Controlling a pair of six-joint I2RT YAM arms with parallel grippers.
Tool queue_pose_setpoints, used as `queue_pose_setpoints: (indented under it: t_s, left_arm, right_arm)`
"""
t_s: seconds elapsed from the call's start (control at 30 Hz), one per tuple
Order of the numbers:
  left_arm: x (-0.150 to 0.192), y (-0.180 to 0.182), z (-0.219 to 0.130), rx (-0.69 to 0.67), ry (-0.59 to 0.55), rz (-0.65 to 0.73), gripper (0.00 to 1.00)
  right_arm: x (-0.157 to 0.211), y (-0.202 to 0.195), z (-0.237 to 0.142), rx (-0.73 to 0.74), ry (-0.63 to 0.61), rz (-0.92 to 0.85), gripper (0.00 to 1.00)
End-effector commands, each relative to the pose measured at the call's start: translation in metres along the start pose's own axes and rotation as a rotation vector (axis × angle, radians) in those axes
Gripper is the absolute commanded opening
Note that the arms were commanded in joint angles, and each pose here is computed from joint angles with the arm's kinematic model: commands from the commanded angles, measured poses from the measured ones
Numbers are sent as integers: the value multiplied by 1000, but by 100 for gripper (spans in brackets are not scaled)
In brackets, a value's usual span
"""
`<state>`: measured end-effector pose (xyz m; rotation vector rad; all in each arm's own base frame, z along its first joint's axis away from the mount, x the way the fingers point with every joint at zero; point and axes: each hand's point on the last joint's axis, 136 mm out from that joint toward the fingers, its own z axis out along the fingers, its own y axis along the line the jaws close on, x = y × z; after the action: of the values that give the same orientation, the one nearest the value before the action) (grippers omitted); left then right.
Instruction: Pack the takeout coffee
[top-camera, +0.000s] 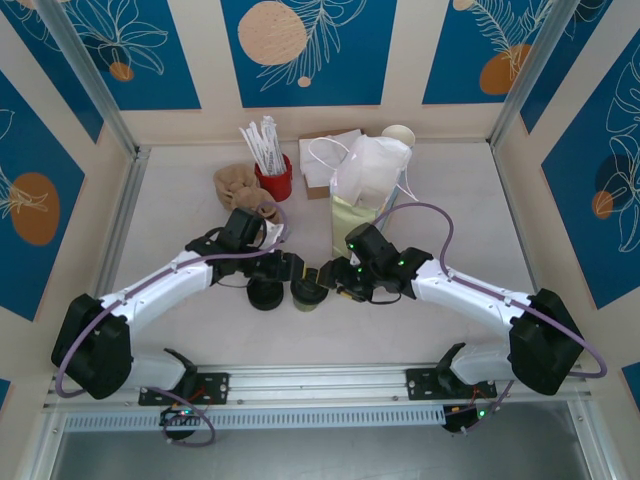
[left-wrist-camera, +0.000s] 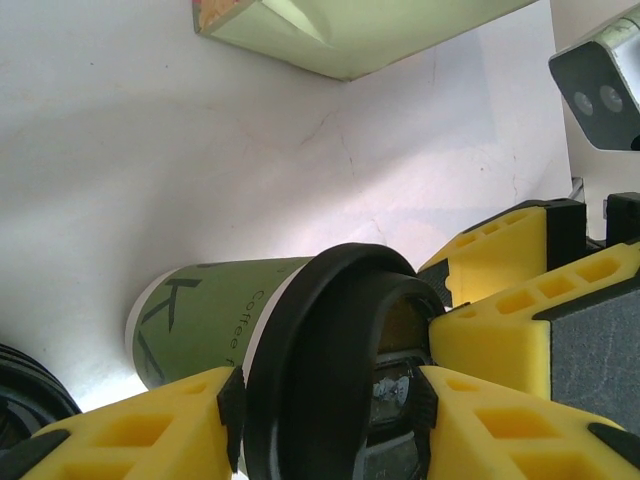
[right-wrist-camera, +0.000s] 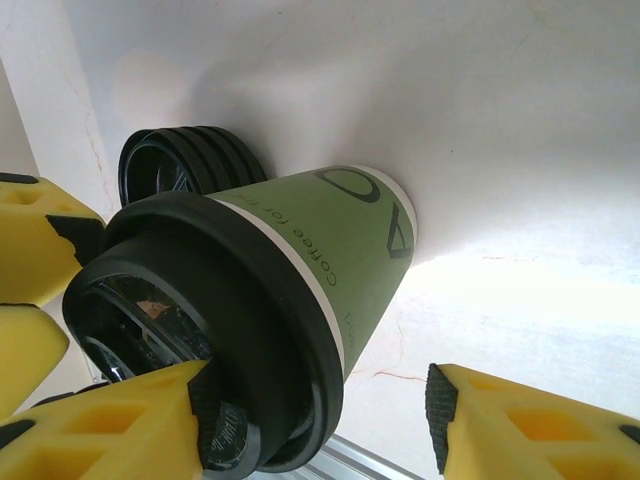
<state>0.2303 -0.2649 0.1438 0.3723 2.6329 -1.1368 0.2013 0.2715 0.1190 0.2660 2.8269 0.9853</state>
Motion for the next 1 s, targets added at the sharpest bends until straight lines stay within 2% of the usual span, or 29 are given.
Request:
queue_pose_setpoints:
  t_s: [0.0, 0.5, 0.7, 0.97]
  left_arm:
    - [-7, -13, -8, 11, -25, 50, 48]
    - [-13, 1, -10, -81, -50, 42, 52]
    - [-23, -6, -23, -107, -80, 71, 55]
    - [-44, -20, -55, -148, -175, 134, 58]
  right_arm:
    - [4, 2, -5, 20, 22, 4, 59]
    - [3, 14, -19, -6, 8, -10, 60]
    - [4, 24, -32, -28, -3, -36, 60]
    - [10, 32, -63, -41, -64, -105, 59]
